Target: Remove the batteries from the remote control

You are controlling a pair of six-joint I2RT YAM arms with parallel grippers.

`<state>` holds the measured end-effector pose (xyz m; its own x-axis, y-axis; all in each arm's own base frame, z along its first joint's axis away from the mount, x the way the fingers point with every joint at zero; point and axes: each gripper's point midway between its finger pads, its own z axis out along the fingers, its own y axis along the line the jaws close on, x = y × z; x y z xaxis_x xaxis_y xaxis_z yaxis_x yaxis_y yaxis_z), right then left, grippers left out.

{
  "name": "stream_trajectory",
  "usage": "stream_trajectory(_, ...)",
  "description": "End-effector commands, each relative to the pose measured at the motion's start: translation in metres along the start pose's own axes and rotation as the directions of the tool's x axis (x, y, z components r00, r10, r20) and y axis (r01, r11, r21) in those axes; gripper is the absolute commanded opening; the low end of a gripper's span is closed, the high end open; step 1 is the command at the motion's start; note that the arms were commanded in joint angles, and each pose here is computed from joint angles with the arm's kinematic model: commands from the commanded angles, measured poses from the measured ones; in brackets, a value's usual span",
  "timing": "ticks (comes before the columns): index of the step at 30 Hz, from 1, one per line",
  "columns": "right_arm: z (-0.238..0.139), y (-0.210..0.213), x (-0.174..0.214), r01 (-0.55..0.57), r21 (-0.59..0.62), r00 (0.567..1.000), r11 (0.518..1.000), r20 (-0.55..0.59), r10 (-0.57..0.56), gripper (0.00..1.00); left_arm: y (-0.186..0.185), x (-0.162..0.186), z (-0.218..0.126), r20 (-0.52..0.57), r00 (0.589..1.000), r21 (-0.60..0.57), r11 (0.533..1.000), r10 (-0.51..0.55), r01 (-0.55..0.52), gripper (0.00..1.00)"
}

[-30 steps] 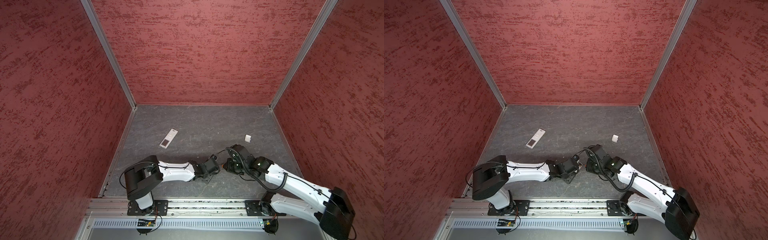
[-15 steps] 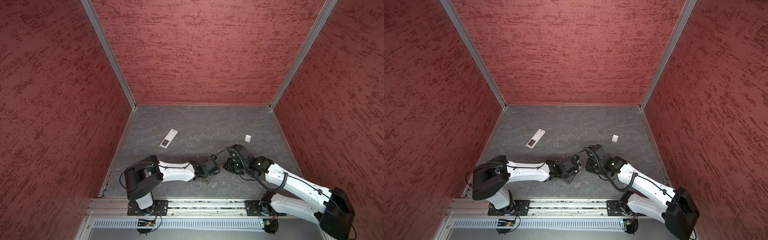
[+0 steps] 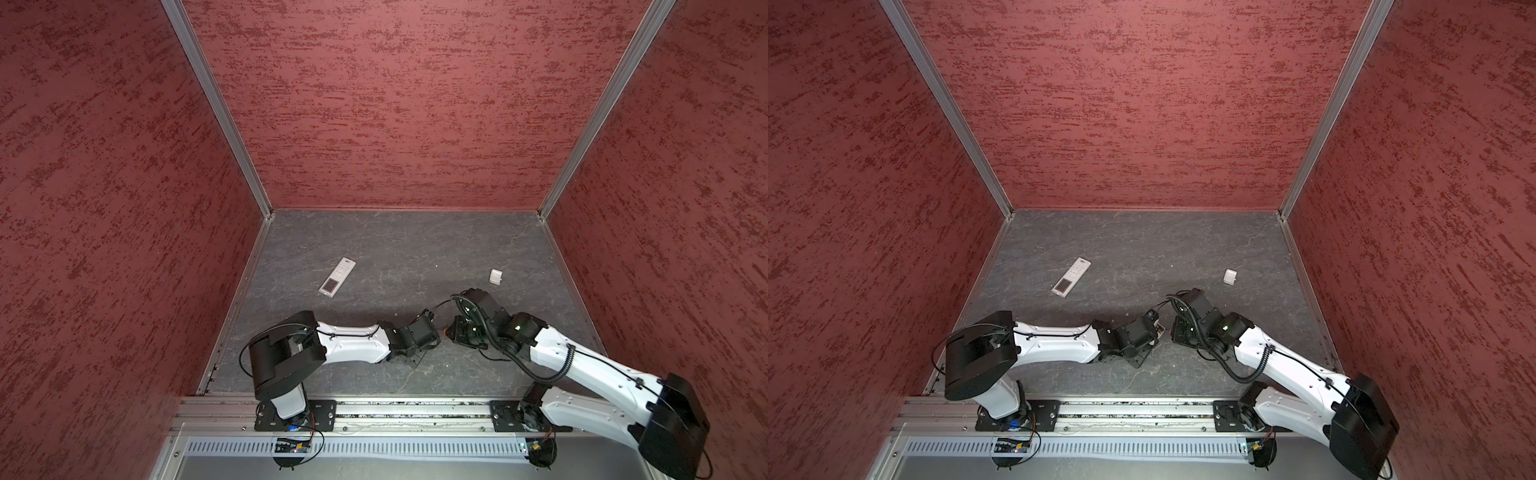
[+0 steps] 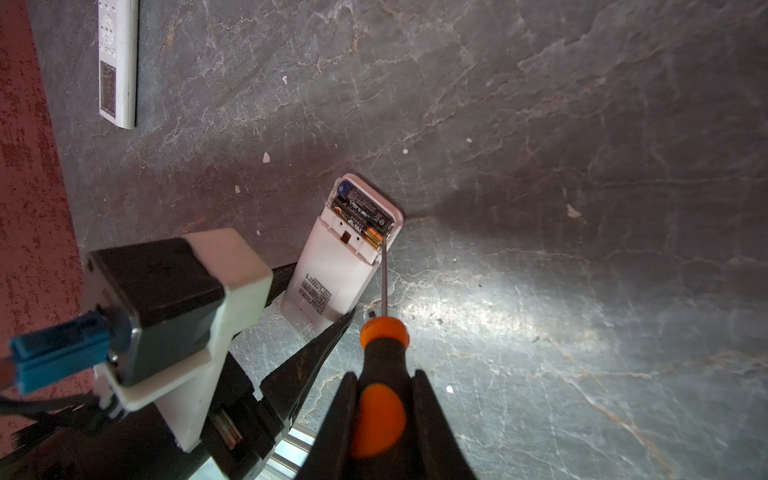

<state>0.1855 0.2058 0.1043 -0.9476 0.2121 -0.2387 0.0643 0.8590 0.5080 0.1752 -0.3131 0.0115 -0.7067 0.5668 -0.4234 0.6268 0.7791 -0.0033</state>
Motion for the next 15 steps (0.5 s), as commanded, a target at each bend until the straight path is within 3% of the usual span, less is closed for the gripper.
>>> stream_trajectory(1,-0.0212,0.0605,-0.0358,0.056,-0.201,0.991,0.978,0.132,-0.030,0.00,-0.0065,0.0781,0.0248,-0.268,0.962,0.060,0.997,0.058,-0.043,0.08)
stream_trajectory(15,-0.0253,0.0637,-0.0381,0.063,-0.199,0.990,0.978,0.137,-0.036,0.00,-0.0073,0.0802,0.0259,-0.272,0.961,0.061,0.997,0.055,-0.040,0.08)
